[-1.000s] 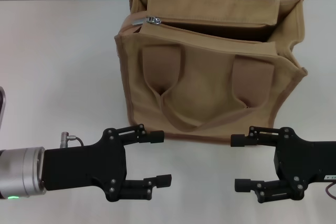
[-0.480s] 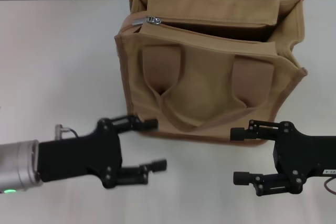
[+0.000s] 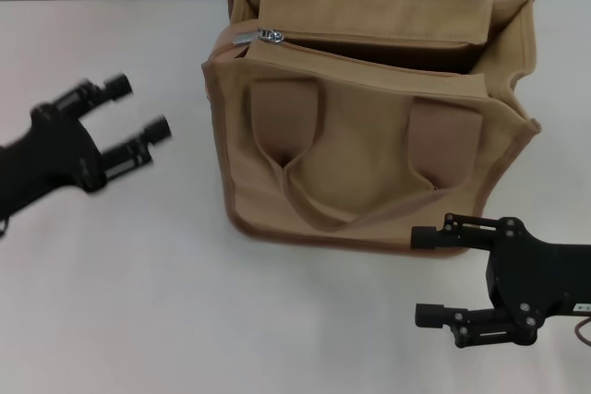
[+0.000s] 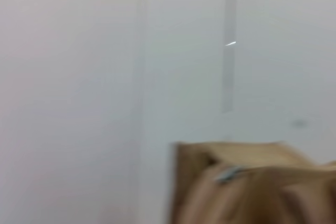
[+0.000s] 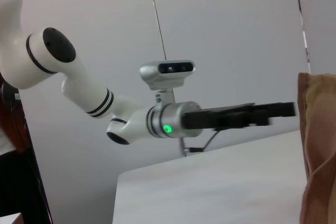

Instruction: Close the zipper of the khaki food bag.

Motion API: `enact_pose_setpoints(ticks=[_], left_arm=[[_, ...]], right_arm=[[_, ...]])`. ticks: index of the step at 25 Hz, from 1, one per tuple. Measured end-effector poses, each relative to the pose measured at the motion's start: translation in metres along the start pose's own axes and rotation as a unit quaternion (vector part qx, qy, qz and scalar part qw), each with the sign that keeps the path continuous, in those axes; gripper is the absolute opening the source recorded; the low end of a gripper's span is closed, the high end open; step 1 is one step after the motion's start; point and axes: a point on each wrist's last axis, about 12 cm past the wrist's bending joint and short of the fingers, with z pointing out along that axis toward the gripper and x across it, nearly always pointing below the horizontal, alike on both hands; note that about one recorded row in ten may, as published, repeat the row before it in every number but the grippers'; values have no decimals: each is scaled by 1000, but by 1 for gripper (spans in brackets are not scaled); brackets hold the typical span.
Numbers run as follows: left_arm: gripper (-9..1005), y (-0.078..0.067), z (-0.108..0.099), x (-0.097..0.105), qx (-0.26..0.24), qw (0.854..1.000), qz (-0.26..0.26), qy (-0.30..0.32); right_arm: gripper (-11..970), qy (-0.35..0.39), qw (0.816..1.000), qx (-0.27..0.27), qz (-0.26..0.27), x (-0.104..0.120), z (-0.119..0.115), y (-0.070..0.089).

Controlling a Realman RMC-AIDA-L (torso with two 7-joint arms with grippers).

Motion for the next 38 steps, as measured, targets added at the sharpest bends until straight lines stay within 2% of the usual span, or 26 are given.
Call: enact_pose_setpoints(ticks=[1, 4, 6, 7, 8, 10, 13, 20, 26, 36, 38], left_arm=[[752, 11, 8, -1, -26, 1000, 9, 14], [748, 19, 19, -2, -39, 999, 17, 26], [746, 26, 38, -3, -57, 997, 29, 33], [744, 26, 38, -3, -57, 997, 29, 33], [743, 28, 50, -5, -55, 997, 41, 34], [741, 28, 55, -6, -49, 997, 45, 35], [737, 23, 71, -7, -12, 997, 60, 49], [728, 26, 80, -8, -26, 996, 77, 47], [507, 30, 69, -12, -67, 996, 62, 7], [86, 24, 58, -13, -53, 997, 61, -13], [68, 25, 56, -11, -62, 997, 53, -10]], right_arm=[[808, 0, 1000, 0, 0, 0, 0, 0], [808, -1, 1000, 1, 1, 1, -1, 1], [808, -2, 1000, 3, 5, 3, -2, 3], [808, -2, 1000, 3, 5, 3, -2, 3], [808, -3, 1000, 5, 6, 4, -3, 4], [807, -5, 1000, 6, 6, 3, -3, 4], [806, -12, 1000, 10, 8, 4, -6, 6], [806, -13, 1000, 12, 9, 5, -6, 7], [806, -14, 1000, 13, 9, 5, -6, 7], [806, -15, 1000, 9, 6, 3, -4, 6], [806, -16, 1000, 6, 6, 2, -4, 6]])
